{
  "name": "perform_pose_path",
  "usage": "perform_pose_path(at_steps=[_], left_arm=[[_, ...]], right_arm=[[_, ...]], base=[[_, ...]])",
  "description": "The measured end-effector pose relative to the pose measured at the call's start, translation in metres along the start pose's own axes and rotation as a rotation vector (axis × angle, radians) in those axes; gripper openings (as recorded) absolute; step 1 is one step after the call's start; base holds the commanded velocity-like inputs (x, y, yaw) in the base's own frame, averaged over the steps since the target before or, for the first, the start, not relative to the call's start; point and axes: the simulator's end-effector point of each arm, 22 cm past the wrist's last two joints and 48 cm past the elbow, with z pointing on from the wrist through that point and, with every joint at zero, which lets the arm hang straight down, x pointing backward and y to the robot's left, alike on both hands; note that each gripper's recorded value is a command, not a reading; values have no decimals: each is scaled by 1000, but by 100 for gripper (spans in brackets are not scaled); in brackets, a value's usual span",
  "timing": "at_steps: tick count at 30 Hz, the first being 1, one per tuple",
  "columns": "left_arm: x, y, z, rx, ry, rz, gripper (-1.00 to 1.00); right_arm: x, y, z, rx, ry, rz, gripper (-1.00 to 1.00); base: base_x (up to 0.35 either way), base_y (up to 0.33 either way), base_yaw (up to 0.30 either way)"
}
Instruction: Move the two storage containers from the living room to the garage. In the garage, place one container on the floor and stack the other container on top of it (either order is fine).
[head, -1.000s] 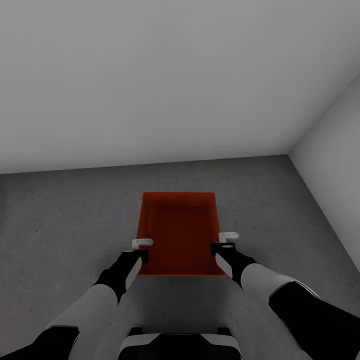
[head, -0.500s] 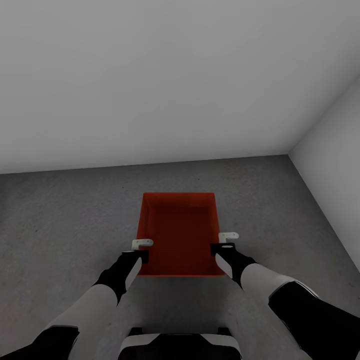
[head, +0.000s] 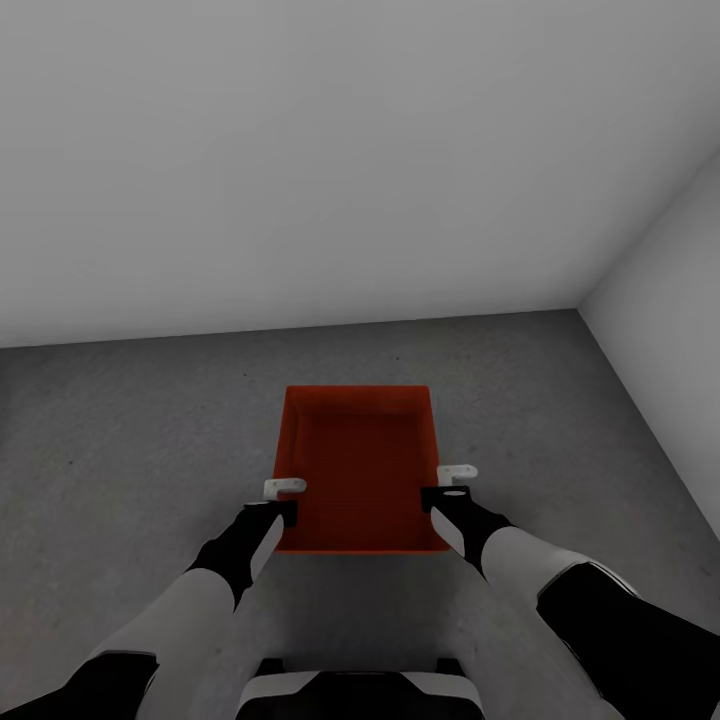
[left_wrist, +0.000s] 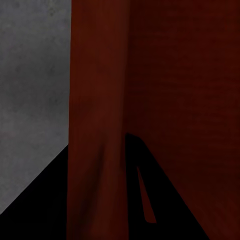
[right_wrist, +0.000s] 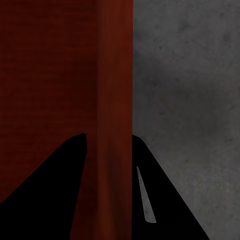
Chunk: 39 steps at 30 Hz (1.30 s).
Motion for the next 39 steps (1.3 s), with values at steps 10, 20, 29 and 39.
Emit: perform_pose_path(at_steps=[10, 20, 29, 39], left_arm=[[-1, 0, 4, 0, -1, 0, -100], [-3, -1, 13, -1, -1, 0, -100], [-4, -2, 21, -1, -1, 0, -100], [-5, -3, 27, -1, -1, 0, -100]], right_arm=[[-1, 1, 4, 0, -1, 0, -100], [-2, 2, 13, 0, -1, 1, -100], [-2, 3, 21, 0, -1, 1, -100], [-2, 4, 27, 0, -1, 1, -100]], base=[[0, 0, 0], [0, 0, 0], [0, 0, 0], [0, 0, 0]])
